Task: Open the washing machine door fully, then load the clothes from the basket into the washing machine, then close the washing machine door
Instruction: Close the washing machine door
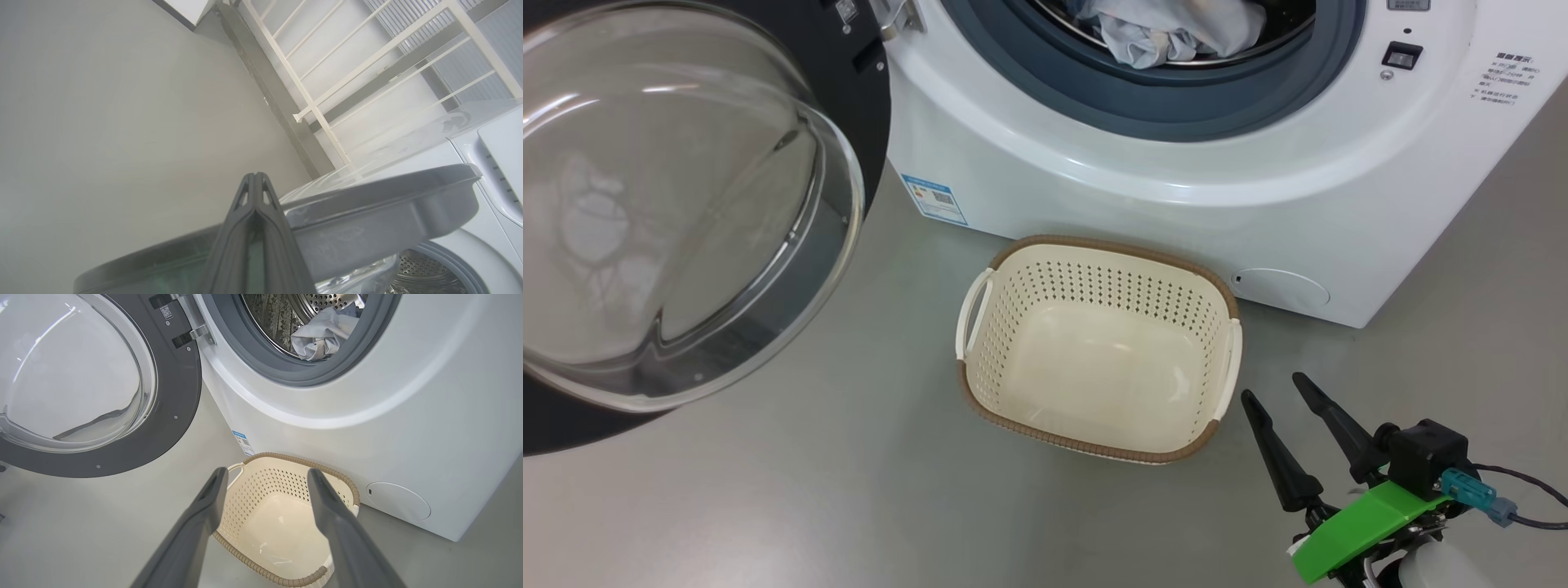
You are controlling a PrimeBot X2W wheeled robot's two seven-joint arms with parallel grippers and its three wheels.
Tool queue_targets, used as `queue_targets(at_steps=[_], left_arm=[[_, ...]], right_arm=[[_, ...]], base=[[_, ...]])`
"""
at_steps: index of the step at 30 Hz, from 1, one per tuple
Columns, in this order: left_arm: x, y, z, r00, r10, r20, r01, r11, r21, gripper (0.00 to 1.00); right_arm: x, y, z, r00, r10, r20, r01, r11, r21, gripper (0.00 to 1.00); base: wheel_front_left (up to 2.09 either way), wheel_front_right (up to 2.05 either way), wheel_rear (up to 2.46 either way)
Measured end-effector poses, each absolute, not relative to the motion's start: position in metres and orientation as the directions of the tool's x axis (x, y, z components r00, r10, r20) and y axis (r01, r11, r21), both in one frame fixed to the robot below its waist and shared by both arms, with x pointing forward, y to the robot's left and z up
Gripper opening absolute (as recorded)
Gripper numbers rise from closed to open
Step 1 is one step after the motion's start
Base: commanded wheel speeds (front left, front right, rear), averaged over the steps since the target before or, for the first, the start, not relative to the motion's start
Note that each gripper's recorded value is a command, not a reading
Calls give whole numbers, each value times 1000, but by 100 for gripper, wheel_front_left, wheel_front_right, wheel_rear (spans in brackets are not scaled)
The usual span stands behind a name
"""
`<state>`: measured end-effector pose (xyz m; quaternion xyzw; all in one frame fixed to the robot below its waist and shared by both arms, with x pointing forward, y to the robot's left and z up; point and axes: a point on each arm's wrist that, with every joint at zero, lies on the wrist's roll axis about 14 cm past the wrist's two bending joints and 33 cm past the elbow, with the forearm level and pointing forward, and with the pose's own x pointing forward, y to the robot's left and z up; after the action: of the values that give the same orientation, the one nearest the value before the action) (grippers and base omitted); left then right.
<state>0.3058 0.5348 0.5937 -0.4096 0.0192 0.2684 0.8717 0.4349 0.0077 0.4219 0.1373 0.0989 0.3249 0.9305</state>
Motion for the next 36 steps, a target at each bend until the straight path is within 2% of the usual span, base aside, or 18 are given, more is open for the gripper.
queue_targets(at_steps=[36], left_arm=[[291,479,601,945,168,-281,-326,566,-757,0]], right_arm=[[427,22,450,761,648,-35,-608,732,308,100]], base=[[0,0,0]])
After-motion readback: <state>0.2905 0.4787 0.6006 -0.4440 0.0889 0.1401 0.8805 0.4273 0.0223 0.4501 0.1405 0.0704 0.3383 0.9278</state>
